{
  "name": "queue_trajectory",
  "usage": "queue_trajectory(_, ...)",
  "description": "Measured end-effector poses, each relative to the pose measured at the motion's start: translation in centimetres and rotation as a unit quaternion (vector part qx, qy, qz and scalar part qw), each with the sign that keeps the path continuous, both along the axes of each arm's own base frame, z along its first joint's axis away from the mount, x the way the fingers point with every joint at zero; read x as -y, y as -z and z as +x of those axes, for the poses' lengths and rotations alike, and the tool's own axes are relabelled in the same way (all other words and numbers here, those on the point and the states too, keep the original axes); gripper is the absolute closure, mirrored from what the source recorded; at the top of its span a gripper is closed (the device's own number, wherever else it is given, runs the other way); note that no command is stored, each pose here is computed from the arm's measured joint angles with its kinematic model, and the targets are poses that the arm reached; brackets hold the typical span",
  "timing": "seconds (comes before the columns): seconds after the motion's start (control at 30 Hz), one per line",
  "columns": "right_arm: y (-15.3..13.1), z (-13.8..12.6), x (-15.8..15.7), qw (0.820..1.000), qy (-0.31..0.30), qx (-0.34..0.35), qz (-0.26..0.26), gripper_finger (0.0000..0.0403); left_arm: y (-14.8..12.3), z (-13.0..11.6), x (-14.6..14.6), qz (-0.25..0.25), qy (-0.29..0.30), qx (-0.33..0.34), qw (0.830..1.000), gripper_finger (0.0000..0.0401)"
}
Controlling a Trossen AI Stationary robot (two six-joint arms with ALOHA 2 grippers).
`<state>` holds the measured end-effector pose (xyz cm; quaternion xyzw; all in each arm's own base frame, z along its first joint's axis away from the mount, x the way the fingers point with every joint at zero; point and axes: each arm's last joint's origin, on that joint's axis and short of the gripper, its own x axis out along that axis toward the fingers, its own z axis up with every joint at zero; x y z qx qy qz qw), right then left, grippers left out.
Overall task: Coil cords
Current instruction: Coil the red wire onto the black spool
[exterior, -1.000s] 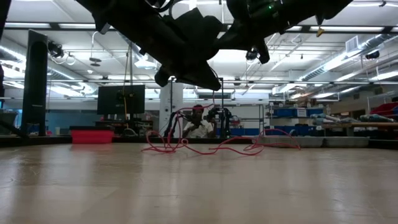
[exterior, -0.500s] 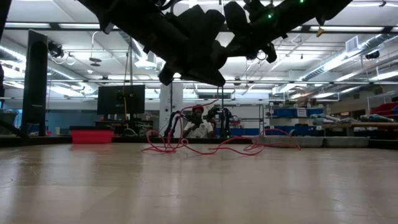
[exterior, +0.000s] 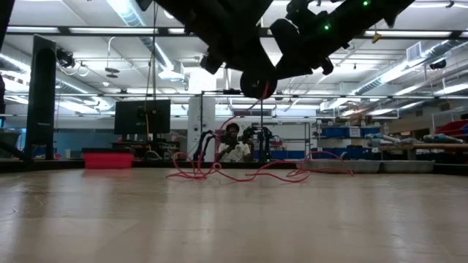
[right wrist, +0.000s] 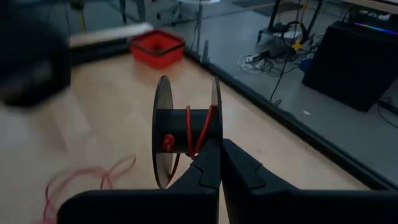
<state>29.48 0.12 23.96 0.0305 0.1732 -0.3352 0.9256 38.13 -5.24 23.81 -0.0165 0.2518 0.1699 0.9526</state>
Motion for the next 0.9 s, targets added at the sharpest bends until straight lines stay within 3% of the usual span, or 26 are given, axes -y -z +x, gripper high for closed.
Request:
queue_trajectory(0.33,0.6,-0.5,-2.6,0.996,-0.062,-0.060,-0.027,0.0402,-2.4,0.5,-0.4,0.065,0.024,-0.045,0.997,0.0401)
queue_trajectory(0.63,0.7,-0.7,-4.3,0.993,-0.096,-0.064,-0.034,0.0402,-3.7,0.8,-0.4,0.072,0.030,-0.045,0.996,0.0401)
queue_trajectory(0.9,1.1,-1.0,-4.4,0.990,-0.098,-0.095,-0.038,0.0402,-4.3,0.3,-0.6,0.082,0.019,-0.096,0.992,0.0401)
